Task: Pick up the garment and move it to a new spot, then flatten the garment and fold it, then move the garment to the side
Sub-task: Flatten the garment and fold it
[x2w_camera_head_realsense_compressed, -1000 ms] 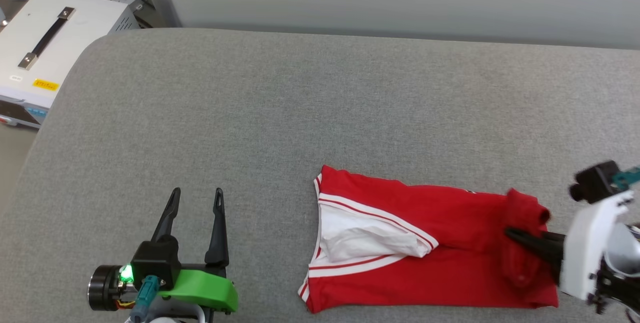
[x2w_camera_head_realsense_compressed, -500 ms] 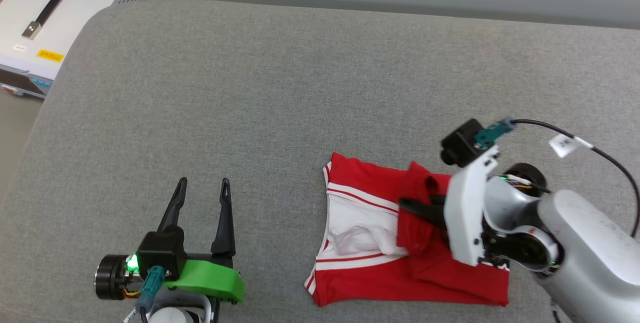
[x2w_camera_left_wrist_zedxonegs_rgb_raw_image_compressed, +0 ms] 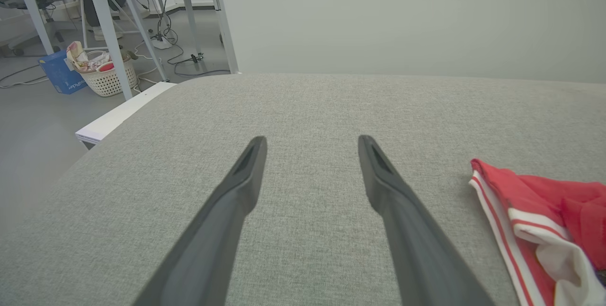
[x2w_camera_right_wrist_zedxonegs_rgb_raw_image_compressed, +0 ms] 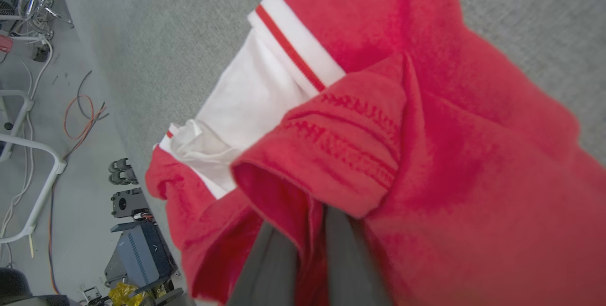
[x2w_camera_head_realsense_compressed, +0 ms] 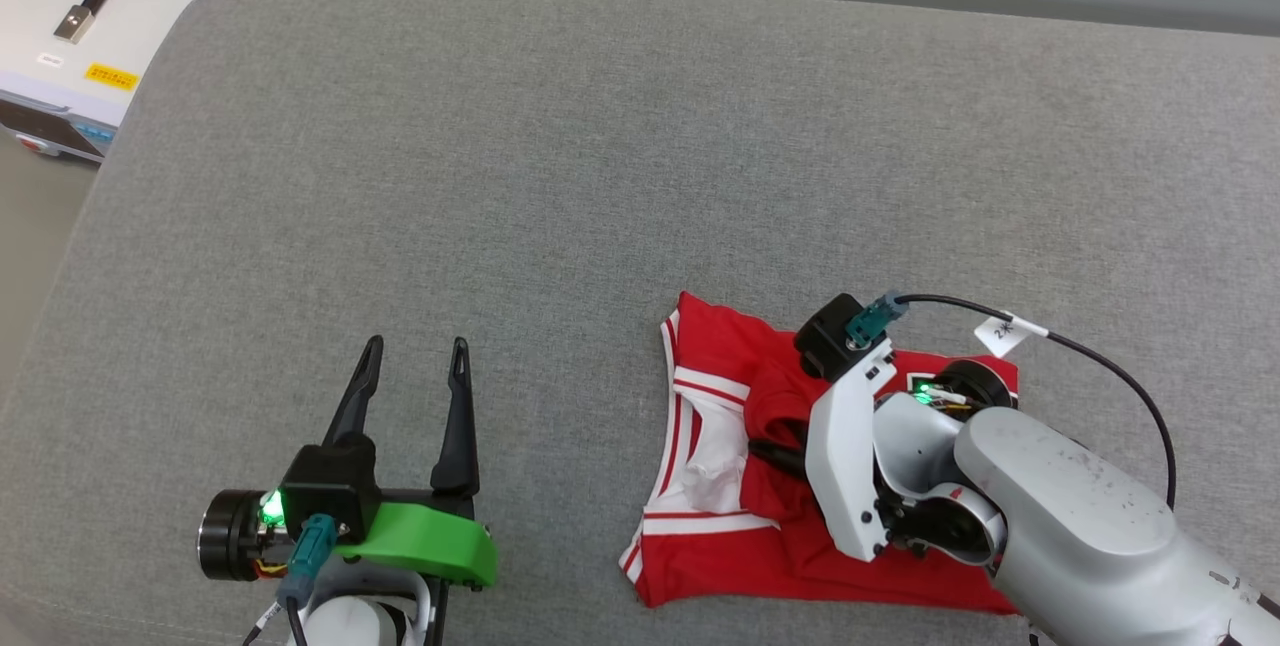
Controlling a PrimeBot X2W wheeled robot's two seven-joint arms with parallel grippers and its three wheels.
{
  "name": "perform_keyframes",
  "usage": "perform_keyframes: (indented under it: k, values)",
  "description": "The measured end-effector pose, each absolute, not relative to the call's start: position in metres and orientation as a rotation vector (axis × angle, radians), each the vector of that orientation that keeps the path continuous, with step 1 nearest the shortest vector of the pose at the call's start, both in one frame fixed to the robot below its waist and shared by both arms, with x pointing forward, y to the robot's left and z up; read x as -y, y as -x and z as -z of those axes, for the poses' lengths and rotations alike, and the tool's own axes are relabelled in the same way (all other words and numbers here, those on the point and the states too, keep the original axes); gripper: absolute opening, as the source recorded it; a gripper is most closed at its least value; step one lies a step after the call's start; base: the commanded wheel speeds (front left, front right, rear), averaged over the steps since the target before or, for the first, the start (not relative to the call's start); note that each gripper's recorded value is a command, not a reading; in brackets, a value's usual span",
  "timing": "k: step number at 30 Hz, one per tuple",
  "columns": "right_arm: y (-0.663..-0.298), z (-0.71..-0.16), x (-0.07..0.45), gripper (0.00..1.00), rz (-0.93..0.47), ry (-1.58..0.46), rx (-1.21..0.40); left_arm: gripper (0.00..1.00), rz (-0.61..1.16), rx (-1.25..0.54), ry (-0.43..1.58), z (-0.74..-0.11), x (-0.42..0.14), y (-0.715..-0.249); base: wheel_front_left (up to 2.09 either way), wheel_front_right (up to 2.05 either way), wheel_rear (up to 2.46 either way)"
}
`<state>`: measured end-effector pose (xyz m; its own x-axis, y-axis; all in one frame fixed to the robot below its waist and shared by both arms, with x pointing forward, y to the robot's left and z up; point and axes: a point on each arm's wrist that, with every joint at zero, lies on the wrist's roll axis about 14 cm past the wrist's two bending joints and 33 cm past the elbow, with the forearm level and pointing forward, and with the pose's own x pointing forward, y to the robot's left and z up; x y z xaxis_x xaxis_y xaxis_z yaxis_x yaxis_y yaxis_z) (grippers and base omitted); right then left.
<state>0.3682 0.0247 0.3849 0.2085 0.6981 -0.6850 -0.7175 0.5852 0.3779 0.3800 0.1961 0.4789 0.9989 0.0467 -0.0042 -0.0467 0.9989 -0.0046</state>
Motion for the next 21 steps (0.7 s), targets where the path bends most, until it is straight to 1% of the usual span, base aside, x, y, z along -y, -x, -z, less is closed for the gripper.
perform_keyframes:
  k: [2,3,4,7,10,14,18,21]
  values:
    - [-0.369,-0.385,-0.026,0.0,-0.984,0.018,-0.92,1.0,-0.047,-0.003,0.006,-0.479,-0.196,-0.38,0.0,0.0,0.0]
    - [-0.37,-0.387,-0.027,0.31,-0.984,0.009,-0.905,1.0,-0.048,-0.001,0.006,-0.48,-0.196,-0.38,0.0,0.0,0.0]
    - [-0.371,-0.39,-0.028,1.0,-0.982,-0.002,-0.878,1.0,-0.047,0.001,0.006,-0.481,-0.196,-0.38,0.0,0.0,0.0]
    - [-0.376,-0.404,-0.029,1.0,-0.983,-0.019,-0.795,1.0,-0.05,0.011,0.007,-0.484,-0.197,-0.379,0.0,0.0,0.0]
    - [-0.389,-0.43,-0.023,1.0,-0.969,-0.047,-0.663,1.0,-0.052,0.027,0.006,-0.489,-0.198,-0.378,0.0,0.0,0.0]
    - [-0.412,-0.48,-0.006,1.0,-0.922,-0.085,-0.439,1.0,-0.046,0.046,0.002,-0.495,-0.196,-0.374,0.0,0.0,0.0]
    - [-0.442,-0.529,0.035,1.0,-0.793,-0.059,-0.172,1.0,-0.031,0.062,-0.001,-0.501,-0.191,-0.373,0.0,0.0,0.0]
    - [-0.451,-0.55,0.067,1.0,-0.682,-0.05,-0.03,1.0,-0.018,0.074,0.002,-0.505,-0.188,-0.373,0.0,0.0,0.0]
